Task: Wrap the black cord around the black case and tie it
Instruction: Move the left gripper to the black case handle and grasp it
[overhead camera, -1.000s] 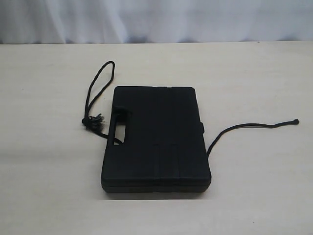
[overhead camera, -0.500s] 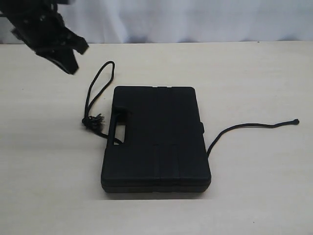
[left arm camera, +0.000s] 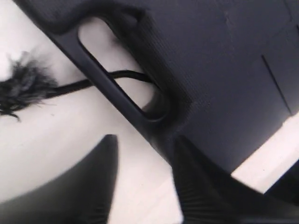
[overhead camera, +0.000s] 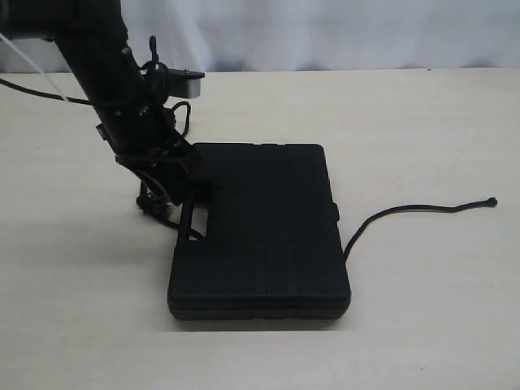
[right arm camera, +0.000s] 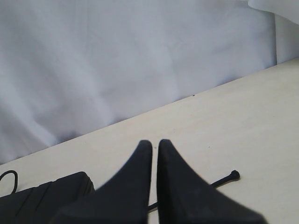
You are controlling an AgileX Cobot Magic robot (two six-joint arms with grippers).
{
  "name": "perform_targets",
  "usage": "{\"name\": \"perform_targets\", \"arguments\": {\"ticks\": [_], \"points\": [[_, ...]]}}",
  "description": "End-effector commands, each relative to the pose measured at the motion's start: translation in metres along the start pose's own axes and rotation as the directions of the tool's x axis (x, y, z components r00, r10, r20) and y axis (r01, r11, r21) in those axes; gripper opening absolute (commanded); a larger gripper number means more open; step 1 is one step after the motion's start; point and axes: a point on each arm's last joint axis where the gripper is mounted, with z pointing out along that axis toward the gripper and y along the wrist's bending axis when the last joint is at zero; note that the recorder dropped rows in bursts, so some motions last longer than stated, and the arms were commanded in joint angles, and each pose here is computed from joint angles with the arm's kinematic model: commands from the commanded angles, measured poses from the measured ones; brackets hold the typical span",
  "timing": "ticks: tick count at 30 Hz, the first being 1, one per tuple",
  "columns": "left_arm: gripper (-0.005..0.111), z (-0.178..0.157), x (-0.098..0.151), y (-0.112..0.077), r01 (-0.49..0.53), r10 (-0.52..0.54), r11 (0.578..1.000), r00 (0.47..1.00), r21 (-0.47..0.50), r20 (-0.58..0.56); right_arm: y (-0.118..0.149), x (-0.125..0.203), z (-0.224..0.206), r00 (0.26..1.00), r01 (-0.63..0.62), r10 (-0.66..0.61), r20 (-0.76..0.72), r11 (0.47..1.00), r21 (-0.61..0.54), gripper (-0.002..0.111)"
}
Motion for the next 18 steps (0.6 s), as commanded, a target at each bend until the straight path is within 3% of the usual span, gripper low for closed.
{"name": "perform_targets", "arguments": {"ticks": [1,5,10,18], "points": [[0.056,0.01,0.001,0.0,0.035,-0.034,0.999,0.999,-0.022,0.027,0.0,0.001,0.0,1.0,0.001,-0.001,-0.006,1.0,-0.001,0.004],[0.058,0.018,-0.002,0.014,0.197,-0.179,0.972,0.974,-0.132,0.135,0.0,0.001,0.0,1.0,0.001,-0.001,-0.006,1.0,-0.001,0.004],[0.058,0.033,-0.001,0.015,0.247,-0.226,0.966,0.95,-0.075,0.214,0.0,0.001,0.0,1.0,0.001,-0.001,-0.006,1.0,-0.001,0.004],[0.058,0.048,0.003,0.019,0.281,-0.254,0.958,0.926,-0.061,0.281,0.0,0.001,0.0,1.0,0.001,-0.001,-0.006,1.0,-0.001,0.004]]}}
